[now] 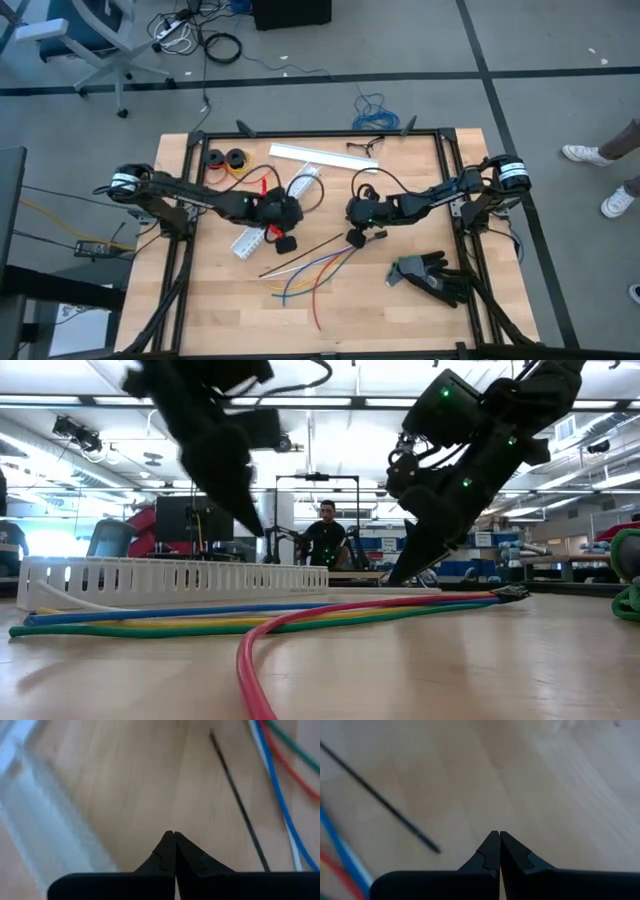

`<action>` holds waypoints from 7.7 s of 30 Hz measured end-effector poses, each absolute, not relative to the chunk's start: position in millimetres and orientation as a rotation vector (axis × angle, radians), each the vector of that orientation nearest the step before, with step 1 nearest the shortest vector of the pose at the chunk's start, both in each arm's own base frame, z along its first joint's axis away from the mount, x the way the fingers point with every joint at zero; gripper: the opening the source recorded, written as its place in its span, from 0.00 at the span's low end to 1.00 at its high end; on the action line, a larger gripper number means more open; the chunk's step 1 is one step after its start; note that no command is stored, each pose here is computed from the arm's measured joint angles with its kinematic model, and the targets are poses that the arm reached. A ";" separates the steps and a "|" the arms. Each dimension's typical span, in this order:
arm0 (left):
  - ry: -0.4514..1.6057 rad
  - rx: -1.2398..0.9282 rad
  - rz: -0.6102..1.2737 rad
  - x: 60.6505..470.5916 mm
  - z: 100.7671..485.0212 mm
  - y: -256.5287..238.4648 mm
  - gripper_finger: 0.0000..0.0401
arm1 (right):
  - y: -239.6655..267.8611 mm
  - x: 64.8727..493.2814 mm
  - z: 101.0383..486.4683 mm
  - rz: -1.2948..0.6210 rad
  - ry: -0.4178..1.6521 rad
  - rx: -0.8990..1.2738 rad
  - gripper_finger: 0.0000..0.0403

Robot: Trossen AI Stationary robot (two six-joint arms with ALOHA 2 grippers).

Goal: Ziptie cables
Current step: Wrap the black zip tie on the cables

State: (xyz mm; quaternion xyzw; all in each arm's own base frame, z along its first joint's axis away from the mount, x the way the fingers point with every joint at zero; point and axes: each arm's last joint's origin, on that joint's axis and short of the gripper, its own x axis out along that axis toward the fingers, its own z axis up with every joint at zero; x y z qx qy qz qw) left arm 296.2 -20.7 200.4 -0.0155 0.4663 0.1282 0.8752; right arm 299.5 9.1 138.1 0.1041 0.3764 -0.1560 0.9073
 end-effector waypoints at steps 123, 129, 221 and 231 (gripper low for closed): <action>0.743 -0.283 0.618 278.5 113.7 -167.2 0.00 | 139.6 445.7 120.7 0.102 0.889 0.069 0.00; 0.674 -0.270 0.575 272.7 131.6 -179.5 0.03 | 134.8 439.8 125.4 0.023 0.930 0.010 0.00; 0.395 -0.287 0.580 192.3 147.0 -189.4 0.04 | -11.6 451.1 120.8 -0.281 0.795 0.263 0.16; 0.386 -0.307 0.579 193.1 147.4 -190.3 0.04 | -2.0 450.3 120.8 -0.299 0.802 0.123 0.00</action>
